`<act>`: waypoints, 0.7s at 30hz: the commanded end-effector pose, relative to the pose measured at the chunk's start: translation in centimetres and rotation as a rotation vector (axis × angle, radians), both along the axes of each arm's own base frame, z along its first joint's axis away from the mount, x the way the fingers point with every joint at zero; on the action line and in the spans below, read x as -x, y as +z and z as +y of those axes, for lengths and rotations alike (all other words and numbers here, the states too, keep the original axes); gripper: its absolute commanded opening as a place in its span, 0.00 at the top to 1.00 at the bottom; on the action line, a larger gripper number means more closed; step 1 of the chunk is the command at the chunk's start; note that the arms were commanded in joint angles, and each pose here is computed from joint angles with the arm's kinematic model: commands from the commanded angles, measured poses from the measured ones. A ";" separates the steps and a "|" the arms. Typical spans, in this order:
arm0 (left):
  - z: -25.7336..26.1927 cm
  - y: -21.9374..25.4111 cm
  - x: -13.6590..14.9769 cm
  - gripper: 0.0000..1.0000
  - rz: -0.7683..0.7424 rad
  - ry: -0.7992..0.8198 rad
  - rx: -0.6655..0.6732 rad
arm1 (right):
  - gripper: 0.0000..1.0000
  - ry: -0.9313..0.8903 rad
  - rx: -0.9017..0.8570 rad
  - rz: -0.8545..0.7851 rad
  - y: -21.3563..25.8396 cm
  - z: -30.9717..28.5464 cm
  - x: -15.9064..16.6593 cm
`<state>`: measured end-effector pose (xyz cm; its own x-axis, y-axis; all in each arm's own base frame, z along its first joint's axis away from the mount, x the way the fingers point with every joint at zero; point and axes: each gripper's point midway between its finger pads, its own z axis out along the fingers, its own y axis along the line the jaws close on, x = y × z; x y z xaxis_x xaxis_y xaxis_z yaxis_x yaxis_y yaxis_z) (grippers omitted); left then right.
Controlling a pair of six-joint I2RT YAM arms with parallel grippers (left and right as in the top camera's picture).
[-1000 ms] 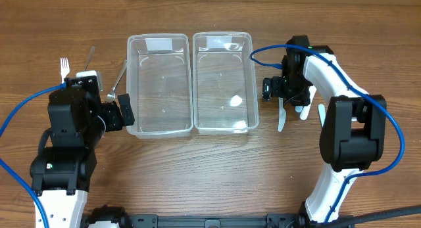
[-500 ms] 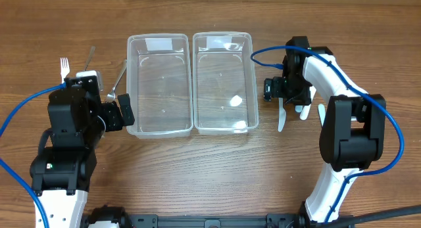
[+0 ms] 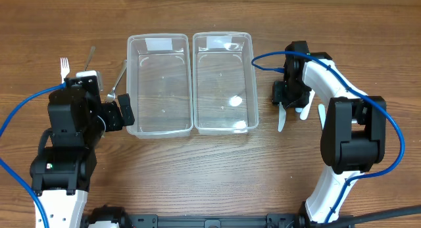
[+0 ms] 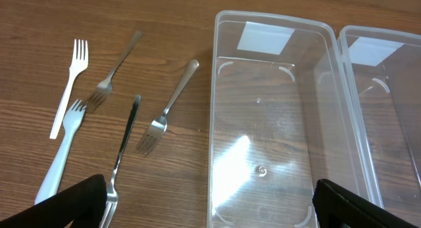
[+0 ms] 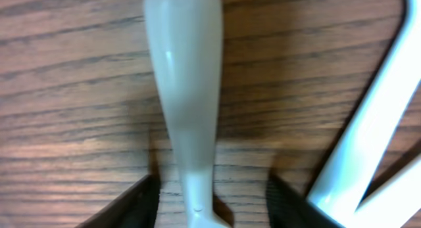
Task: Pack container
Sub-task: 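Move the right gripper over the white plastic spoon and grasp it, then carry the white spoon into the right container and release it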
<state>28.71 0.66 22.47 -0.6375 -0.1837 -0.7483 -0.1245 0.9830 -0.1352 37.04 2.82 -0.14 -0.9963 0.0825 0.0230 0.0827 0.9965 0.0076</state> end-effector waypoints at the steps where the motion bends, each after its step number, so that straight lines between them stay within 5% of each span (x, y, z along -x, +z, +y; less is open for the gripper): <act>1: 0.0 1.2 -0.3 0.00 -0.028 -0.003 0.003 | 0.67 0.000 -0.045 0.052 -1.5 0.8 1.3; 3: 0.0 1.2 -0.3 0.00 -0.028 -0.002 0.003 | 0.81 0.001 -0.045 0.049 -1.5 0.8 1.2; 12: 0.0 1.2 -0.3 0.00 -0.028 -0.002 0.003 | 0.95 0.001 -0.046 0.037 -1.5 0.8 1.0; 21: 0.0 1.4 -0.5 0.00 -0.041 -0.003 0.002 | 0.96 0.002 -0.057 -0.032 3.3 1.1 -1.5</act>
